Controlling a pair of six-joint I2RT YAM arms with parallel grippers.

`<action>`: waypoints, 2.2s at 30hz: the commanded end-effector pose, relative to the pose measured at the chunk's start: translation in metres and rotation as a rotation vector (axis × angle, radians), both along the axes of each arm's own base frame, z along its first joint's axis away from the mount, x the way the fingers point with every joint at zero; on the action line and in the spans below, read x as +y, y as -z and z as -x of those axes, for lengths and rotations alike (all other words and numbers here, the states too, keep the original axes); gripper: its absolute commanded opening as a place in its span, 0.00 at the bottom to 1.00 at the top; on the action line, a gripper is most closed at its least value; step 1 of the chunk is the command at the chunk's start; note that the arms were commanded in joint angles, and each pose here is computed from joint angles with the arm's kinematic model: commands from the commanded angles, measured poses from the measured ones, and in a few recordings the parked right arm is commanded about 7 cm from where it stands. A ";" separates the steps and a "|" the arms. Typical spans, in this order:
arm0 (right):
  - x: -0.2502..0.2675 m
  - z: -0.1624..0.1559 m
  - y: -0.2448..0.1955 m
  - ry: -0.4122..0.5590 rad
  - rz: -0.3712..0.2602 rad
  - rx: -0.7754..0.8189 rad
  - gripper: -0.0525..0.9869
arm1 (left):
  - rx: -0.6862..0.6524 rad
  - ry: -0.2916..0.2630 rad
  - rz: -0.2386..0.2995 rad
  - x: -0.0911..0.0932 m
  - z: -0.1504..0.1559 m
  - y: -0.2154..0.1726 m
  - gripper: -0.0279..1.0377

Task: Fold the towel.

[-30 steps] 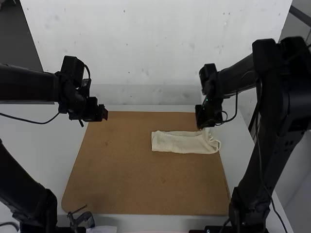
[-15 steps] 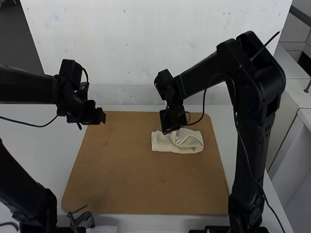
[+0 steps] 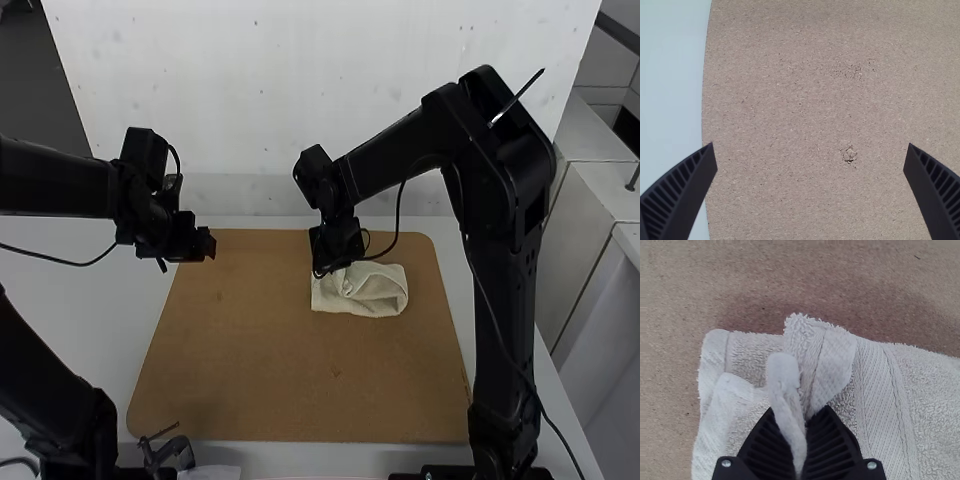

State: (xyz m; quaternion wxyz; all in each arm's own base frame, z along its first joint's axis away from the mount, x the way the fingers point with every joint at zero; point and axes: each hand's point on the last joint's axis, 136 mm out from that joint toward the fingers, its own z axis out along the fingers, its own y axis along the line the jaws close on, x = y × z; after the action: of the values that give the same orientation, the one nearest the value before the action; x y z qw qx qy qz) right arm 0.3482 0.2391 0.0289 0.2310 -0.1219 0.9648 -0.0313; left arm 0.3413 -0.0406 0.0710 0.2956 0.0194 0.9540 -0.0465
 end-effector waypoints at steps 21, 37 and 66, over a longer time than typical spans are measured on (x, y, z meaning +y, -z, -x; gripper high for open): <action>-0.022 0.004 -0.033 0.051 0.007 -0.048 0.06 | -0.023 0.013 0.007 0.000 0.002 -0.002 0.93; -0.004 0.010 0.002 0.008 0.037 -0.013 0.06 | -0.037 0.017 0.007 -0.001 0.003 -0.005 0.93; 0.035 0.003 -0.020 -0.041 -0.025 -0.072 0.07 | -0.046 0.017 0.006 0.000 -0.001 0.001 0.93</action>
State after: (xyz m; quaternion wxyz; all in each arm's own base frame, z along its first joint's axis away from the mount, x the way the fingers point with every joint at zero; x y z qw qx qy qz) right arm 0.3334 0.2786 0.0178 0.2376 -0.1613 0.9573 -0.0337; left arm 0.3416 -0.0390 0.0704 0.3157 0.0189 0.9474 -0.0492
